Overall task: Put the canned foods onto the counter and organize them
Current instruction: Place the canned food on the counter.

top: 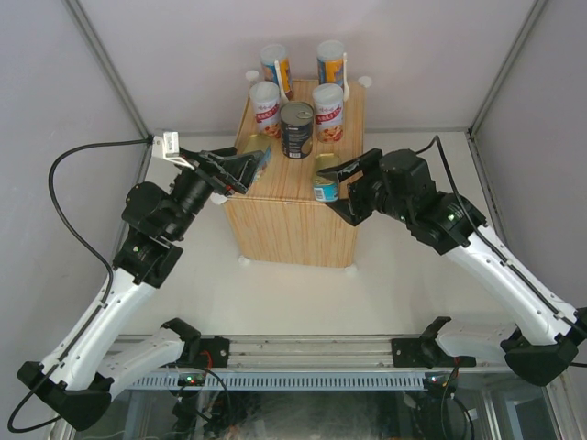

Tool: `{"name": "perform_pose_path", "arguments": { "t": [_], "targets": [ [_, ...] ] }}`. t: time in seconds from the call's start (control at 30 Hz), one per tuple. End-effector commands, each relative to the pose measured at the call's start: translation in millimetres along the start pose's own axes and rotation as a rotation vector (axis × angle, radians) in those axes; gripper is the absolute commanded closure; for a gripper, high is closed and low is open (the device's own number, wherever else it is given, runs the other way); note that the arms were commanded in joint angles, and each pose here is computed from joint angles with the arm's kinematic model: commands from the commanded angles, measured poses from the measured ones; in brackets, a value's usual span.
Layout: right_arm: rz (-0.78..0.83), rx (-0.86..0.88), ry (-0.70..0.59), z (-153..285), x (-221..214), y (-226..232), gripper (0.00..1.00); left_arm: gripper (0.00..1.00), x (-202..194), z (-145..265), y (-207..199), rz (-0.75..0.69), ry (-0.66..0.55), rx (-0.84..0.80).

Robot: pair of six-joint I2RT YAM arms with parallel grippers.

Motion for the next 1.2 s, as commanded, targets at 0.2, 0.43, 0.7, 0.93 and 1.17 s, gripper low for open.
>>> {"name": "perform_pose_path", "arguments": {
  "t": [0.2, 0.43, 0.7, 0.93, 1.17],
  "targets": [
    [-0.026, 0.028, -0.001, 24, -1, 11, 0.29, 0.03, 14, 4, -10, -0.014, -0.048, -0.048],
    [-0.008, 0.027, 0.011, 30, -6, 9, 0.29, 0.03, 13, 5, -9, -0.011, -0.047, -0.046],
    [0.032, 0.047, 0.000, 37, -8, 13, 0.32, 0.03, 12, 4, -9, -0.009, -0.046, -0.044],
    [0.053, 0.086, -0.004, 33, -7, 25, 0.50, 0.03, 12, 1, -9, -0.010, -0.043, -0.048],
    [0.073, 0.099, -0.025, 28, 1, 36, 0.58, 0.03, 13, -1, -8, -0.018, -0.044, -0.042]
  ]
}}
Point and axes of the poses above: each gripper's point midway between its finger pads, its own z axis back along the fingers, its own y axis along the line the jaws close on, x = y × z, the point moved 2 cm from there along z, back along the fingers, and after that the axes turned 1 degree about z, right-handed, at the moved point
